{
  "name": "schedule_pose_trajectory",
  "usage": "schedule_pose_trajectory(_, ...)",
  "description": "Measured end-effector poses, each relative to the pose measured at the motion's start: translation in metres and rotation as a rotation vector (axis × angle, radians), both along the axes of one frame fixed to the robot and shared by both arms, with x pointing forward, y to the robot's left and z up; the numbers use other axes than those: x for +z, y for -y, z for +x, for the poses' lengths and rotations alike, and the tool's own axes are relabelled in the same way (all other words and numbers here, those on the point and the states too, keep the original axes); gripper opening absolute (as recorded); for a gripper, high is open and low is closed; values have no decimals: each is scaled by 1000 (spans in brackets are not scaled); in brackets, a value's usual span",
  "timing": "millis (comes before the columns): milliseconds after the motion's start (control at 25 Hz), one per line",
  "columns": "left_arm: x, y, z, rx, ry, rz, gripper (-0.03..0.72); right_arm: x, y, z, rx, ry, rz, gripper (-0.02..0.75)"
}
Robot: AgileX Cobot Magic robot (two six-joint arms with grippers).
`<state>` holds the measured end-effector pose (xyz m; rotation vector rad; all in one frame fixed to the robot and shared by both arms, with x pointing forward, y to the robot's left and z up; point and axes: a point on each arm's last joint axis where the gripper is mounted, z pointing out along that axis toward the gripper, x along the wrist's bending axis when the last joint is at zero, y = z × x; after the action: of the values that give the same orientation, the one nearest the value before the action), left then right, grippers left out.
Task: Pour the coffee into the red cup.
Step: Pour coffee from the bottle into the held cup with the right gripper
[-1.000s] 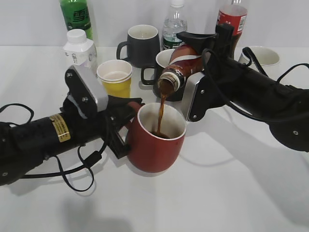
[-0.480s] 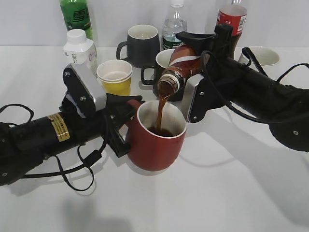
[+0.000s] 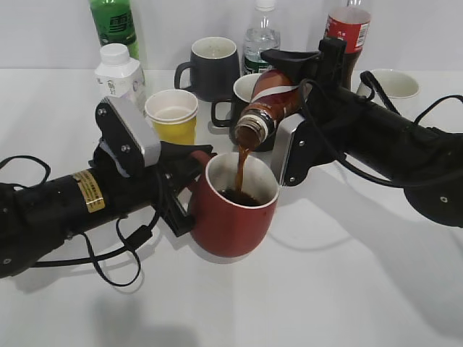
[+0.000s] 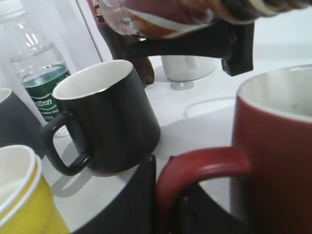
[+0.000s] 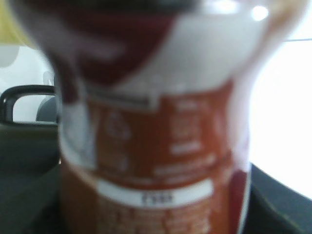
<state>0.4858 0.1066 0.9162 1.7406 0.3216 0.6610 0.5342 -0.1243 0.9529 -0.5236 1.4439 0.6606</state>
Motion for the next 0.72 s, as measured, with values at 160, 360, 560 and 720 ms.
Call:
schedule_pose_trajectory(160, 0, 0, 0, 0, 0, 0, 45, 0, 0, 0, 0, 16, -17, 503)
schedule_pose_trajectory(360, 0, 0, 0, 0, 0, 0, 45, 0, 0, 0, 0, 20, -21, 503)
schedule_pose_trajectory(560, 0, 0, 0, 0, 0, 0, 45, 0, 0, 0, 0, 25, -26, 503)
schedule_pose_trajectory(720, 0, 0, 0, 0, 0, 0, 45, 0, 0, 0, 0, 32, -31, 503)
